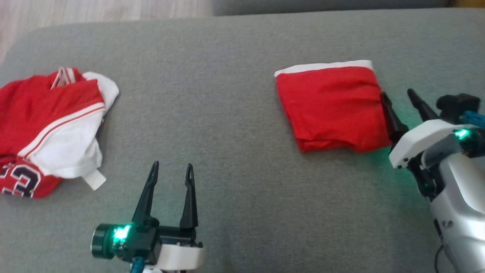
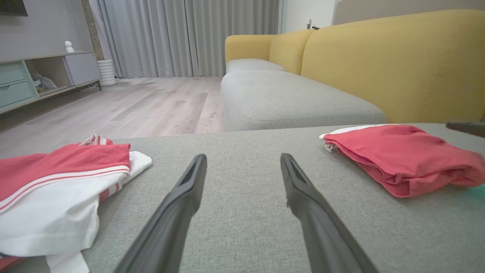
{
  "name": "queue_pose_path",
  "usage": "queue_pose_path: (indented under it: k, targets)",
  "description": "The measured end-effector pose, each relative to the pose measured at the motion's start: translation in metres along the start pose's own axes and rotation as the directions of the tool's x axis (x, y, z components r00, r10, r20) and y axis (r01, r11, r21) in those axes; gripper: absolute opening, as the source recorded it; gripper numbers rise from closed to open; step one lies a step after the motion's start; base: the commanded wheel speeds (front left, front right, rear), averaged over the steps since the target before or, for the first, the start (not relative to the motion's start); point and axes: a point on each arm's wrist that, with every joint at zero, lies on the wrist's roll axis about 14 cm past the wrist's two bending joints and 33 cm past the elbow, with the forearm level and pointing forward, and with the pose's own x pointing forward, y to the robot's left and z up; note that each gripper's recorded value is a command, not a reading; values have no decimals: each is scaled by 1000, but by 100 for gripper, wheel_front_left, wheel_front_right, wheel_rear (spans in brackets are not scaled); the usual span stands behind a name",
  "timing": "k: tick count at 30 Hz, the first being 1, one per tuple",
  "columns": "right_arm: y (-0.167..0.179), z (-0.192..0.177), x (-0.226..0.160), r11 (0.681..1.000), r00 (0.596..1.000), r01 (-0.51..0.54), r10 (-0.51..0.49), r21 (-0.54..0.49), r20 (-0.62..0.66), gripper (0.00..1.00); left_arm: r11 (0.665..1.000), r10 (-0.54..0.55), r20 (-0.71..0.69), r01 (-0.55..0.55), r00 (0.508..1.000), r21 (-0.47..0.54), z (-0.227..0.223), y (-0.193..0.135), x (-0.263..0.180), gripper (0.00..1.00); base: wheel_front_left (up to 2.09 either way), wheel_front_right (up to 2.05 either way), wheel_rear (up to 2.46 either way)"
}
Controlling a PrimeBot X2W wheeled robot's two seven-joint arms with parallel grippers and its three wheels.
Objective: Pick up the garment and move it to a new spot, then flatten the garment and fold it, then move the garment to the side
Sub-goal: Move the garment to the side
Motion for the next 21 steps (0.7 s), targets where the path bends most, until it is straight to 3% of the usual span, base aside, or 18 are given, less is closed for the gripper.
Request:
queue_pose_path:
  k: [4,5,6,7,14,21]
  targets:
    - [9,-41,8,1000,987,-26,27,8,-158,100,1000,20,-16,-20,1000,7,-5,5,2,100,0,0,0]
    - [10,-49,8,1000,983,-24,27,18,-183,59,1000,22,-18,-22,1000,8,-6,6,2,100,0,0,0]
    - [9,-55,8,1000,980,-19,24,25,-196,8,1000,23,-20,-23,1000,8,-6,6,2,100,0,0,0]
    - [7,-57,8,999,980,-13,19,31,-197,0,1000,26,-23,-26,999,8,-7,7,2,100,0,0,0]
    - [-11,-44,11,1000,991,16,-12,27,-137,0,1000,-6,-43,6,999,2,-16,-5,14,100,0,0,0]
    - [-113,-25,-2,977,972,186,-199,-108,-124,0,995,-98,-33,98,995,-4,-23,-29,51,100,0,0,0]
